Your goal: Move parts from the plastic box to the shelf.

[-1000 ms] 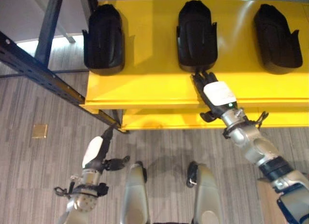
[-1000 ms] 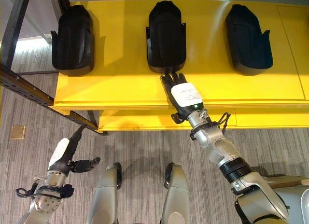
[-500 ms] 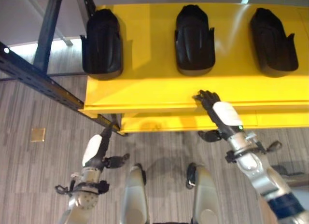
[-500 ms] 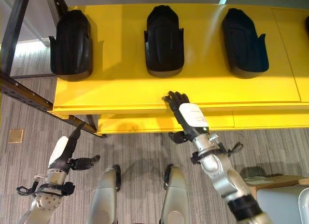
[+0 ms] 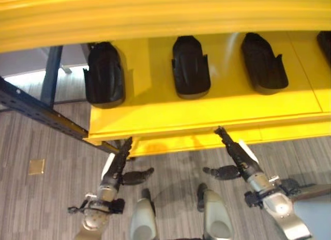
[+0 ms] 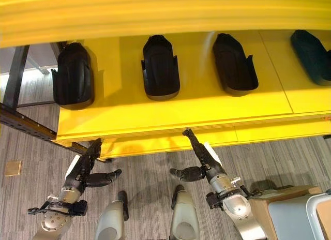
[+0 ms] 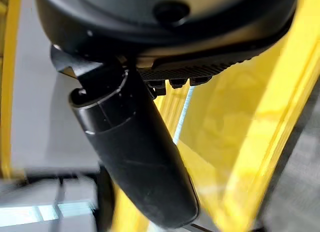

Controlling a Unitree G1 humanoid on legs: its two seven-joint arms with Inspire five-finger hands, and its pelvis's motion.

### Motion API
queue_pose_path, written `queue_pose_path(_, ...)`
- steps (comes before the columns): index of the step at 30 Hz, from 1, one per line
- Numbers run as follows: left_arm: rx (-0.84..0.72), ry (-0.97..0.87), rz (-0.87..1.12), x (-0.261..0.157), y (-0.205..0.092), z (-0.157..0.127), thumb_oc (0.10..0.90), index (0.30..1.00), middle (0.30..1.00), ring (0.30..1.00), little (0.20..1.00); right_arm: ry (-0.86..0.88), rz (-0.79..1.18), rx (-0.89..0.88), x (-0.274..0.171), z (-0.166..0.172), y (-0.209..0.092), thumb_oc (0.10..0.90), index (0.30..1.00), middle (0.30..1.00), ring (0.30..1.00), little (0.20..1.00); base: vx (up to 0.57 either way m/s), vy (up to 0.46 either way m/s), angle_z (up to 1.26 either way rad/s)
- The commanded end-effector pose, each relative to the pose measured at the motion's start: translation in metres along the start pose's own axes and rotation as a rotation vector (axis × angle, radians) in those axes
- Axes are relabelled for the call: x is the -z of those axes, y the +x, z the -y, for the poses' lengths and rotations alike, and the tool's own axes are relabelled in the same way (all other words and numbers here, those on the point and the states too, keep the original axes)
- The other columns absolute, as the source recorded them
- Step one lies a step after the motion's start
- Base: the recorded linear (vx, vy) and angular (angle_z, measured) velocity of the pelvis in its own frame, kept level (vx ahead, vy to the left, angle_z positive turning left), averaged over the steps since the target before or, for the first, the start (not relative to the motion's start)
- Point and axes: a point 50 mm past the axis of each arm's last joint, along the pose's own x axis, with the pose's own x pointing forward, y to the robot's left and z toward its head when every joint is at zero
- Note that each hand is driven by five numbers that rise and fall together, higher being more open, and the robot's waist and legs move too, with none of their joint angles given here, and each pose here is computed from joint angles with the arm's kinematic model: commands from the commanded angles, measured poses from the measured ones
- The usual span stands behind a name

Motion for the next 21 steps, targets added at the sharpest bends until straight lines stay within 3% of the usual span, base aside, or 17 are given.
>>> queue_pose_path(1,0.047,-0.067,0.124,-0.018,-0.007,-0.002,0.9,1.0,1.0,1.0,1.0,0.016,0.218,-0.014,-0.039,0.011,0.005,0.9,1.0,1.0,1.0,1.0,0.03,-0.021,-0.09)
queue_pose_path(4,0.054,-0.277,0.028,0.006,-0.013,0.01,0.9,1.0,1.0,1.0,1.0,0.14,0.131,0.009,-0.017,0.006,-0.004,0.9,1.0,1.0,1.0,1.0,0.04,-0.024,-0.12)
queue_pose_path(9,0.057,-0.401,-0.007,0.014,-0.013,0.021,0.9,1.0,1.0,1.0,1.0,0.235,0.083,0.049,-0.003,0.002,-0.008,0.9,1.0,1.0,1.0,1.0,0.01,-0.007,-0.04)
queue_pose_path(21,0.045,-0.499,-0.068,0.029,-0.014,0.029,0.9,1.0,1.0,1.0,1.0,0.314,0.039,0.064,0.009,-0.006,-0.008,0.9,1.0,1.0,1.0,1.0,0.0,0.002,-0.03)
